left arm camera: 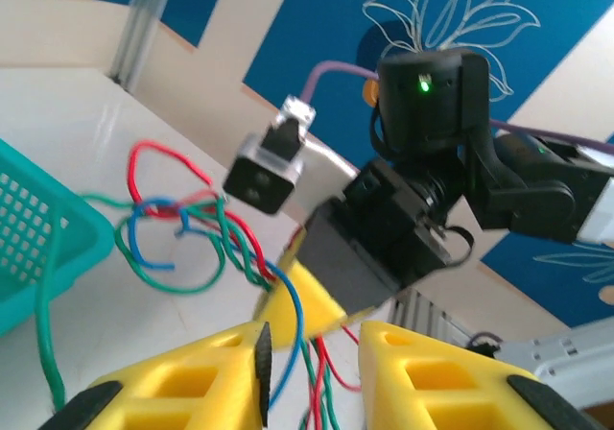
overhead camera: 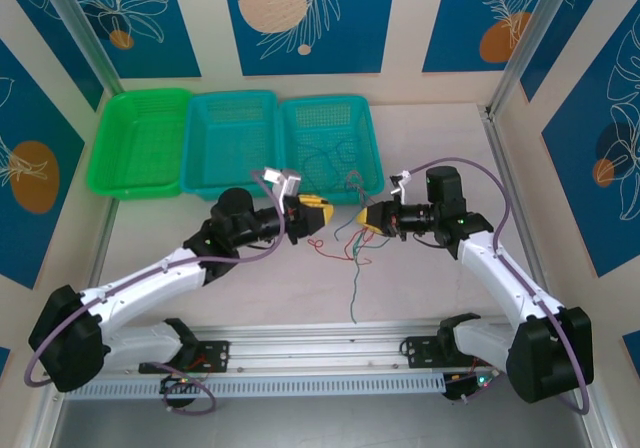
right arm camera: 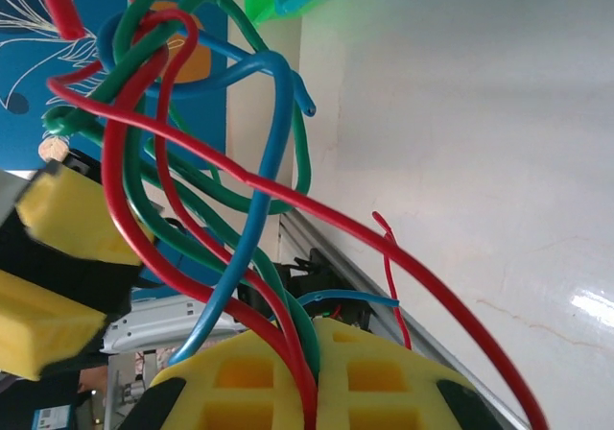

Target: Untangle the cables

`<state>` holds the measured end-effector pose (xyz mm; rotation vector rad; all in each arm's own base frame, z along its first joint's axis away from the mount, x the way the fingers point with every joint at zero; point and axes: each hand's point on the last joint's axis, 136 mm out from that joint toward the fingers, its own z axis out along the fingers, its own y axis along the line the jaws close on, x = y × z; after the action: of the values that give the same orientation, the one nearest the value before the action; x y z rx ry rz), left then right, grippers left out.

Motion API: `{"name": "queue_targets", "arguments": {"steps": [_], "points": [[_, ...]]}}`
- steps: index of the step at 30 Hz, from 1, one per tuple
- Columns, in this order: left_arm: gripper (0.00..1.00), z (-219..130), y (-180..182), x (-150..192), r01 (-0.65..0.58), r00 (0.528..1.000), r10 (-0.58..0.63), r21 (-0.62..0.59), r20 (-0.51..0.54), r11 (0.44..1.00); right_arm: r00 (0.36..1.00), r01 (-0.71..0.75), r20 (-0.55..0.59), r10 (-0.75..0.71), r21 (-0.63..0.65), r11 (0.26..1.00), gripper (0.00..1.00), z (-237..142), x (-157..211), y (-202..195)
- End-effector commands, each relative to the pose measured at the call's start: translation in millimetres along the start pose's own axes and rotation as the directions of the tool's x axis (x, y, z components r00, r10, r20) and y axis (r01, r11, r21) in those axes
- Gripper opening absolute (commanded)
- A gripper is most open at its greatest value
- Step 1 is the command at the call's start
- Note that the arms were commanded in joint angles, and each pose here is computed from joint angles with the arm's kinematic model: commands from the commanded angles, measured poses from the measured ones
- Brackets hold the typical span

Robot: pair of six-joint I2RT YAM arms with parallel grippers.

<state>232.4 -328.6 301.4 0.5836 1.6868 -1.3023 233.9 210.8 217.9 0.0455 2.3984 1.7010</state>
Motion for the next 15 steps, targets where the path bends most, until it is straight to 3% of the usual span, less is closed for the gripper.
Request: {"name": "queue_targets", "arguments": {"steps": [1, 6, 10, 15], "points": [[0.28, 12, 12, -21, 0.002, 0.999, 0.001, -0.093, 0.035, 0.996, 0.999, 0.006, -0.049, -0.009, -0.048, 0.999, 0.00, -2, 7, 21], [0.26, 43, 42, -7, 0.101, 0.993, -0.109, -0.136, -0.047, 0.986, 0.999, -0.013, -0.053, 0.011, -0.044, 0.999, 0.00, 0, 7, 20], [0.25, 52, 67, -2, 0.186, 0.981, -0.193, -0.147, -0.036, 0.972, 0.998, -0.016, -0.061, 0.012, -0.054, 0.998, 0.00, -1, 8, 24], [0.26, 59, 60, -7, 0.185, 0.981, -0.186, -0.039, -0.044, 0.982, 0.998, -0.014, -0.068, 0.010, -0.064, 0.998, 0.00, -2, 8, 27]]}}
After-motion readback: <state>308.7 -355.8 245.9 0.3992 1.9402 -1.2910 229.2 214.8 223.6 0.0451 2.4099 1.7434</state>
